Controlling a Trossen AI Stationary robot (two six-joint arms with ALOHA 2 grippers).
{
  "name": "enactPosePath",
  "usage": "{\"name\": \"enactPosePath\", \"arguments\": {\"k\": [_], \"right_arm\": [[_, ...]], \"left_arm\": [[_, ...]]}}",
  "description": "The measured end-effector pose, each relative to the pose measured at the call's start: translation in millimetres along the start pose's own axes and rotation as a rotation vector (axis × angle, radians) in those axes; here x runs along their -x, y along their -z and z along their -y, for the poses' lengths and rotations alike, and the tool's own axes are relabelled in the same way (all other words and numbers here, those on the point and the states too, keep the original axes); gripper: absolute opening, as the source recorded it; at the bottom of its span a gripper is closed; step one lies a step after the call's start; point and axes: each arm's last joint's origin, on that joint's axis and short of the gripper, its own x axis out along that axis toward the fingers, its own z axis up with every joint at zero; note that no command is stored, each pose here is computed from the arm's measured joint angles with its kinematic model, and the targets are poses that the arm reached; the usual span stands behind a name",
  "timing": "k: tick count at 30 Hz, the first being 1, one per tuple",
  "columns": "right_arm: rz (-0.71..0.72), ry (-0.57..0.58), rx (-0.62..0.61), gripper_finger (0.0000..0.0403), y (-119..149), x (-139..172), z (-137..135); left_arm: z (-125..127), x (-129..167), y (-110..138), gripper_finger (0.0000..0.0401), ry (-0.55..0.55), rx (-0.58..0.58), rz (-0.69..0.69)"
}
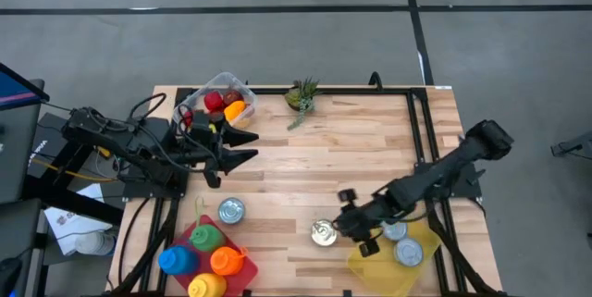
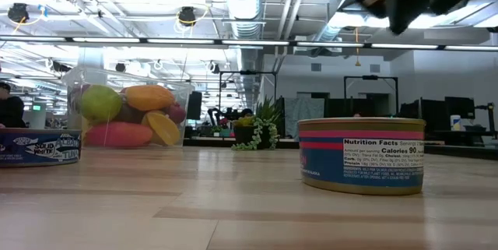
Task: Pick & Place Food Item
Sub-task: Put the blue pink tuna can into the yellow bin
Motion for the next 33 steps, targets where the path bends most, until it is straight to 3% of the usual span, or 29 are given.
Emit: {"name": "enactPosePath", "arguments": {"k": [5, 14, 21, 27, 33], "right_arm": [[-0.056, -0.042, 0.11, 0.0161, -0.4, -40.4, -4.0], [-0.201, -0.05, 0.329, 0.0141, -9.1, -80.0, -13.1], [-0.268, 0.049, 0.357, 0.0104, -2.8, -101.3, -15.7], [-0.295, 0.146, 0.358, 0.0014, -1.0, -102.3, -9.7], [-0.337, 0.175, 0.269, 0.0006, -1.9, -100.4, 20.2]], "left_arm": [[-0.9, 4.5, -3.8, 0.0218, 0.004, 0.005, 0.01], [-1.1, 5.5, -4.4, 0.0218, 0.005, 0.006, 0.011], [-1.1, 5.5, -4.3, 0.0218, 0.004, 0.02, 0.01], [-1.1, 5.5, -4.3, 0.0218, 0.004, 0.02, 0.01], [-1.1, 5.5, -4.3, 0.0218, 0.005, 0.02, 0.01]]}}
